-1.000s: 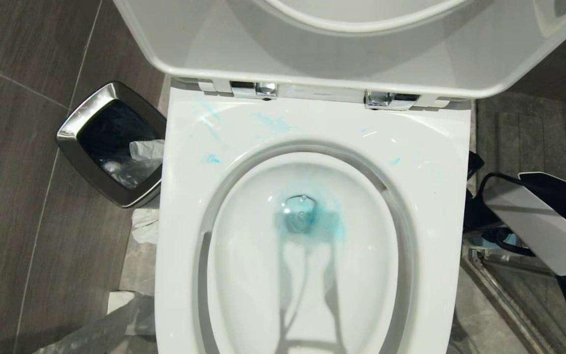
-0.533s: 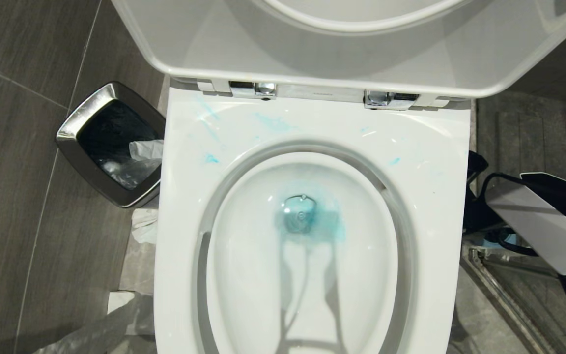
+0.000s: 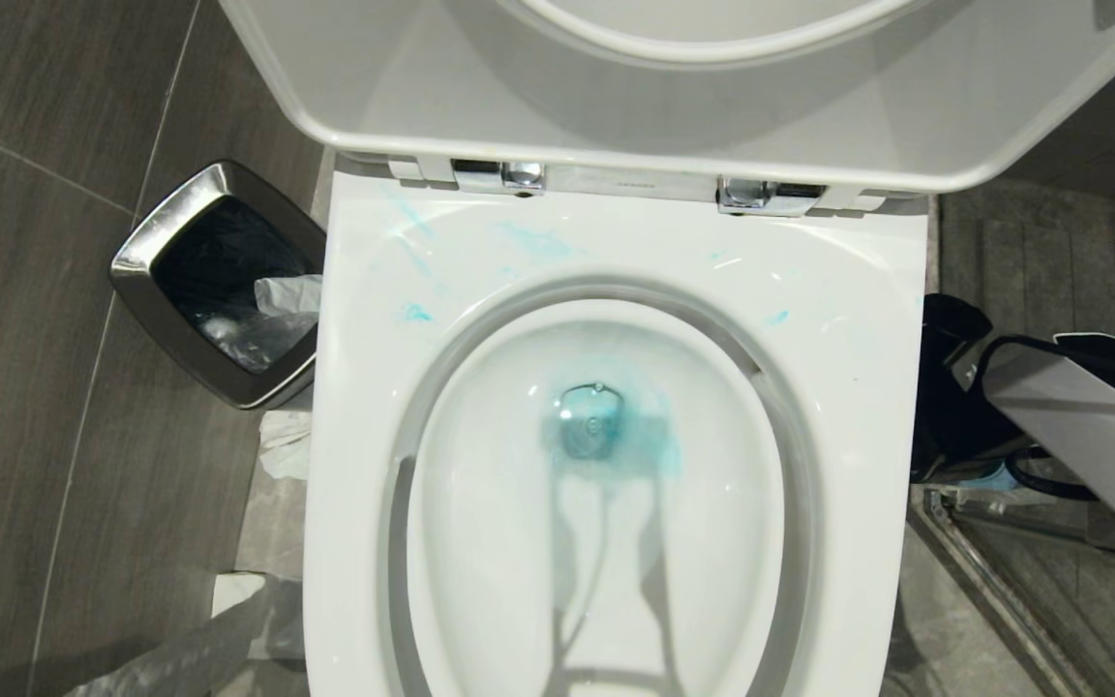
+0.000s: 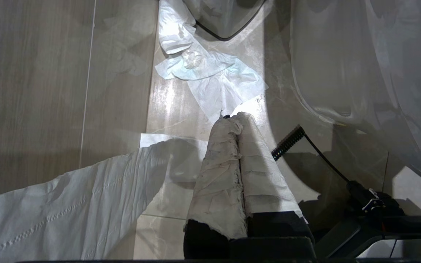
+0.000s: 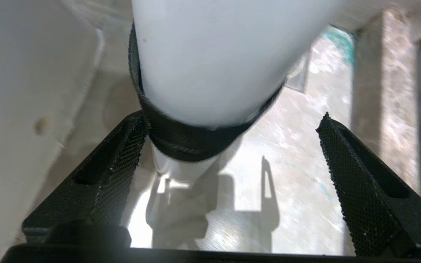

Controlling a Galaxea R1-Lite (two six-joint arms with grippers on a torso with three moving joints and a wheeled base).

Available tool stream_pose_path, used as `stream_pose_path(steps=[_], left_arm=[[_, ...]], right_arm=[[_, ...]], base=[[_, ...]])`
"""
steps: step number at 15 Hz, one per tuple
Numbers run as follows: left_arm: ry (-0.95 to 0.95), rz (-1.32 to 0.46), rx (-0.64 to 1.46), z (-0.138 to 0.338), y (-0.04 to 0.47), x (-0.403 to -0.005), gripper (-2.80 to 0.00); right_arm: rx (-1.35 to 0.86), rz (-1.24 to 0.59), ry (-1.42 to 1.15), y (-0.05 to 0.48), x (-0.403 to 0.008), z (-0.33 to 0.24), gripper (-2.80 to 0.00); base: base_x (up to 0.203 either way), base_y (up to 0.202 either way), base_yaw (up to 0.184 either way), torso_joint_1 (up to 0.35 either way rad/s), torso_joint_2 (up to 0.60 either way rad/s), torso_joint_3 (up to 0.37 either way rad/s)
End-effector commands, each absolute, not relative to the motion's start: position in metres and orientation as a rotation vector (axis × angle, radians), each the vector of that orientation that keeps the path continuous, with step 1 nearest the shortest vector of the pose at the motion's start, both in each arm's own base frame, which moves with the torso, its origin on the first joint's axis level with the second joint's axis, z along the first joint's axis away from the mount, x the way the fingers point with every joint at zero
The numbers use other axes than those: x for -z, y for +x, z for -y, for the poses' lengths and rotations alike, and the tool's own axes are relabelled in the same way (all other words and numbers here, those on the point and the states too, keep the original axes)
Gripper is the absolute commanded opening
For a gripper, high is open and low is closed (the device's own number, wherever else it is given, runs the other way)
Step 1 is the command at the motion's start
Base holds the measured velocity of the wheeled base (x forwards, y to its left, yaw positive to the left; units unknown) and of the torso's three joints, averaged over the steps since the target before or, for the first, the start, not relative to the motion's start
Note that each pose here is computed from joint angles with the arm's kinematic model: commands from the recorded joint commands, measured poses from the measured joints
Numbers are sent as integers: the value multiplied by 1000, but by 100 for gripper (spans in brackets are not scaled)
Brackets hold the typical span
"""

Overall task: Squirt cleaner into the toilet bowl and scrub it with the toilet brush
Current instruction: Place the cleaning agent on the floor

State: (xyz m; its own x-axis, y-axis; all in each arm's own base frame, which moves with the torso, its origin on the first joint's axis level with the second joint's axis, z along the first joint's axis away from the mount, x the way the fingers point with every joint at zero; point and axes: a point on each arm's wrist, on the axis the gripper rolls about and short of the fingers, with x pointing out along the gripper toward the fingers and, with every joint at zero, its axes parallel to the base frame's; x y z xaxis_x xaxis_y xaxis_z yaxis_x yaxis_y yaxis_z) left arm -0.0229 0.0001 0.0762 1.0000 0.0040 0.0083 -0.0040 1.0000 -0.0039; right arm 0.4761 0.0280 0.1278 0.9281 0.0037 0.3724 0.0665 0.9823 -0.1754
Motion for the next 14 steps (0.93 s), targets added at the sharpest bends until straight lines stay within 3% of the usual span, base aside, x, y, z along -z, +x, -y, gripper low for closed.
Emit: stream_pose_path(steps=[1, 8, 14], left_arm=[[-5, 3, -5, 0, -22, -75, -280], [-5, 3, -5, 0, -22, -75, -280], [-5, 3, -5, 0, -22, -75, -280]], right_arm=[[38, 382, -189, 472, -130, -25, 0], [-24, 334, -194, 448, -117, -27, 0], [-50, 237, -138, 384, -127, -26, 0]], base=[[0, 0, 0, 0, 0, 0], [0, 0, 0, 0, 0, 0], [0, 0, 0, 0, 0, 0]])
